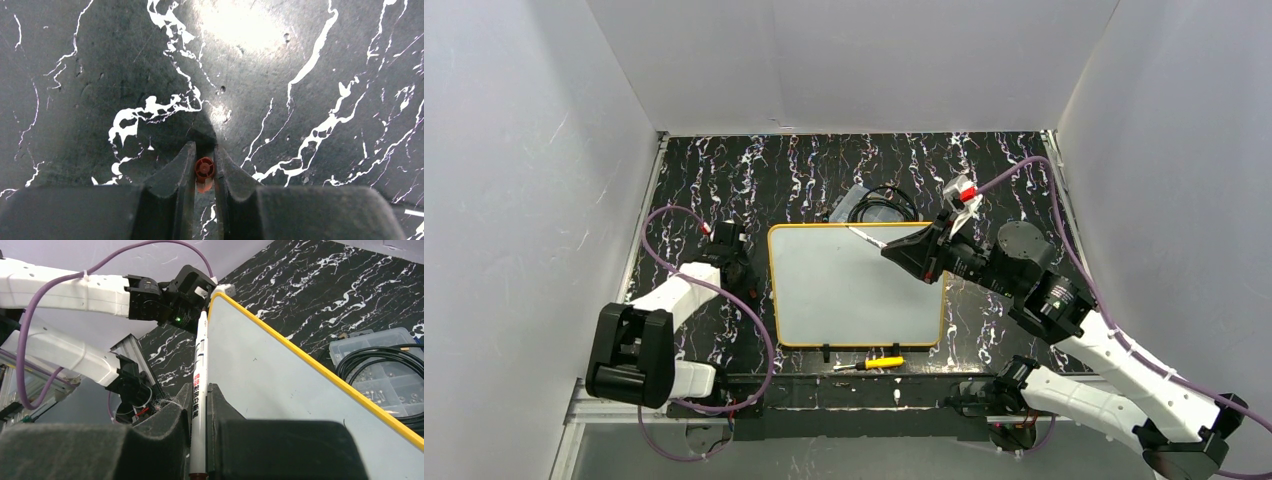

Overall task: Write a sentence on the whiteboard
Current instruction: Place the pen cap at the center of the board, then hold the whiteboard on the whiteboard stand.

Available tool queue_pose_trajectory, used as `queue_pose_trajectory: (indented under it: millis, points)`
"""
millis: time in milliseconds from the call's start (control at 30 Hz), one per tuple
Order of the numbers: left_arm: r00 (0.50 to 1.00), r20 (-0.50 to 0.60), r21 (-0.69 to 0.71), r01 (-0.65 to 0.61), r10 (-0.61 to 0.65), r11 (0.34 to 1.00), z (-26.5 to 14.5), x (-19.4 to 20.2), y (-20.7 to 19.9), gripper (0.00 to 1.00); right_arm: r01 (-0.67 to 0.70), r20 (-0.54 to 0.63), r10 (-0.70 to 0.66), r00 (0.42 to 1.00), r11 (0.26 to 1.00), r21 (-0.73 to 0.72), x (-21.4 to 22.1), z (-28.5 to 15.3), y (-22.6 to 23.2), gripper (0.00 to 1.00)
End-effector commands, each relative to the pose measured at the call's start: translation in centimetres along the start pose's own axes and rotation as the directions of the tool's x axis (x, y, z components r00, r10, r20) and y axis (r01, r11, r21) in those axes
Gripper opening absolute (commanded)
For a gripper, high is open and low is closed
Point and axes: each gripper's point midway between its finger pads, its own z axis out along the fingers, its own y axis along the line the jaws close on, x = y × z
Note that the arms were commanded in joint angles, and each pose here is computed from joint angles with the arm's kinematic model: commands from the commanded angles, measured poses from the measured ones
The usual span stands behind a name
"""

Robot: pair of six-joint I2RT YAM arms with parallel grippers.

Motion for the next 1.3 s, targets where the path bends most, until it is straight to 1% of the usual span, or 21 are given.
queue_pose_trajectory:
  millis: [0, 33, 100, 133, 167, 267, 300, 333, 400, 467, 600, 733, 800, 867, 933, 1033, 1067, 1200, 1267]
  points:
    - [1.000, 0.001, -0.028, 0.024, -0.024, 0.999, 0.9, 0.5, 1.0, 0.20, 0.033, 0.019, -0.033, 0.999, 0.999, 0.003, -0.9, 0.1, 0.1, 0.01]
    - [1.000, 0.002, -0.020, 0.030, -0.030, 0.999, 1.0, 0.6, 0.9, 0.25, 0.032, 0.013, -0.032, 0.999, 0.999, 0.005, -0.7, 0.2, 0.0, 0.01]
    - [0.999, -0.002, -0.009, 0.035, -0.035, 0.999, 1.0, 0.7, 0.8, 0.30, 0.030, 0.000, -0.030, 1.000, 1.000, 0.007, -0.5, 0.4, -0.1, 0.01]
    - [0.999, 0.000, -0.005, 0.036, -0.036, 0.999, 0.9, 0.6, 0.7, 0.35, 0.030, -0.004, -0.030, 1.000, 0.999, 0.010, -0.4, 0.5, -0.2, 0.01]
    - [0.999, 0.002, -0.001, 0.036, -0.036, 0.999, 0.8, 0.4, 0.6, 0.43, 0.030, -0.006, -0.030, 1.000, 0.999, 0.015, -0.3, 0.6, -0.3, 0.01]
    - [0.999, 0.024, -0.004, 0.039, -0.039, 0.999, -0.2, -0.5, 0.7, 0.71, 0.029, -0.022, -0.029, 0.999, 0.999, 0.038, -0.1, 0.9, -0.8, 0.01]
    - [0.998, 0.042, -0.010, 0.039, -0.039, 0.999, -0.7, -1.0, 0.8, 0.78, 0.032, -0.026, -0.031, 0.999, 0.998, 0.047, 0.0, 1.0, -1.0, 0.01]
    - [0.997, 0.065, -0.010, 0.042, -0.041, 0.999, -1.4, -1.6, 0.9, 0.83, 0.034, -0.031, -0.032, 0.999, 0.998, 0.053, 0.1, 1.1, -1.2, 0.01]
    - [0.991, 0.123, 0.000, 0.047, -0.047, 0.999, -3.3, -3.0, 1.0, 0.88, 0.036, -0.037, -0.033, 0.999, 0.998, 0.061, 0.2, 1.3, -1.4, 0.01]
    - [0.983, 0.172, 0.025, 0.061, -0.065, 0.998, -5.2, -4.5, 0.9, 0.91, 0.040, -0.041, -0.037, 0.998, 0.998, 0.057, 0.3, 1.5, -1.4, 0.01]
    - [0.970, 0.232, 0.093, 0.057, -0.077, 0.994, -9.0, -7.3, 0.2, 0.92, 0.062, -0.024, -0.061, 0.998, 0.997, 0.043, 0.0, 1.8, -1.1, 0.01]
    - [0.954, 0.296, 0.141, -0.004, -0.038, 0.990, -13.7, -10.4, -0.3, 0.93, 0.082, -0.045, -0.079, 0.996, 0.995, 0.056, 0.2, 2.2, -1.3, 0.01]
    - [0.948, 0.317, 0.232, -0.059, -0.019, 0.971, -16.3, -11.5, -1.8, 0.93, 0.088, -0.058, -0.084, 0.995, 0.994, 0.062, 0.5, 2.5, -1.2, 0.01]
    - [0.941, 0.337, 0.352, -0.126, 0.000, 0.928, -19.0, -12.2, -4.0, 0.94, 0.098, -0.061, -0.094, 0.994, 0.993, 0.067, 0.7, 2.8, -1.0, 0.01]
    - [0.939, 0.343, 0.497, -0.192, 0.011, 0.846, -21.8, -12.1, -6.9, 0.94, 0.123, -0.059, -0.118, 0.991, 0.988, 0.090, 0.8, 3.1, -0.8, 0.01]
    - [0.956, 0.292, 0.680, -0.199, -0.012, 0.705, -25.2, -11.2, -10.1, 0.93, 0.183, -0.081, -0.173, 0.982, 0.974, 0.135, 1.5, 3.4, 0.0, 0.01]
    - [0.958, 0.287, 0.710, -0.199, -0.020, 0.676, -25.8, -11.0, -10.7, 0.93, 0.209, -0.090, -0.196, 0.976, 0.965, 0.162, 1.7, 3.5, 0.1, 0.01]
    - [0.962, 0.274, 0.711, -0.201, -0.002, 0.674, -24.6, -10.4, -10.6, 0.92, 0.279, -0.116, -0.262, 0.958, 0.946, 0.166, 3.2, 4.2, 2.5, 0.01]
    - [0.963, 0.269, 0.750, -0.219, 0.014, 0.624, -24.2, -9.8, -11.3, 0.90, 0.307, -0.116, -0.291, 0.950, 0.936, 0.171, 3.8, 4.5, 3.7, 0.01]
